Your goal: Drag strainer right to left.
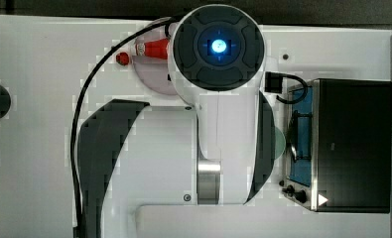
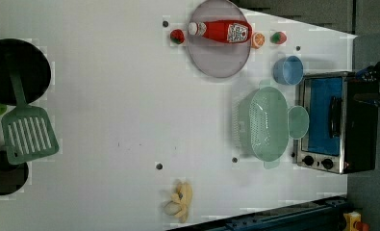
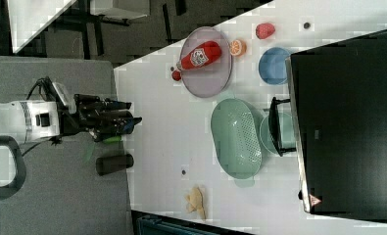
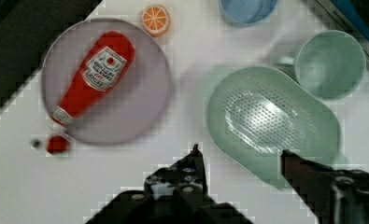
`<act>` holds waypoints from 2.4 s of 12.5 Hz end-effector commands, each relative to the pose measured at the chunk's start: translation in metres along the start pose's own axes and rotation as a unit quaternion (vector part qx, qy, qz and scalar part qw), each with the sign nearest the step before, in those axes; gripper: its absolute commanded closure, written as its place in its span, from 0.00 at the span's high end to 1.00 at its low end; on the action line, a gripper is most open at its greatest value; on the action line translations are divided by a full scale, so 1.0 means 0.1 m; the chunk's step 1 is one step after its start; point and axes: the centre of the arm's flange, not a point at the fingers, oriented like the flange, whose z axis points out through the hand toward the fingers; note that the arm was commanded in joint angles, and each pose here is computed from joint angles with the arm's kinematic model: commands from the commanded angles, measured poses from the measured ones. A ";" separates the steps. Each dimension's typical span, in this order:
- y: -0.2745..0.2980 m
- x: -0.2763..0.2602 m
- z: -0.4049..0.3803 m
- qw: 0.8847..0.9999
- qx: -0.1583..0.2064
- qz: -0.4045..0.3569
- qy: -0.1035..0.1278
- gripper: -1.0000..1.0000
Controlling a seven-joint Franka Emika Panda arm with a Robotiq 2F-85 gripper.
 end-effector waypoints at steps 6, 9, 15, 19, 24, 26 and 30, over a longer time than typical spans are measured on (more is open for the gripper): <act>1.33 -0.56 -0.48 0.998 -0.030 0.038 -0.026 1.00; 1.06 -0.51 0.14 0.995 -0.062 0.060 -0.044 1.00; 0.57 -0.34 1.54 0.975 -0.063 0.214 -0.024 1.00; 0.50 -0.42 2.36 0.951 -0.056 0.303 -0.017 1.00; 0.58 -0.65 3.31 0.950 -0.034 0.309 -0.014 1.00; 0.51 -0.69 3.61 0.952 -0.032 0.303 -0.016 1.00; 0.36 -0.82 3.95 0.936 -0.020 0.351 -0.020 1.00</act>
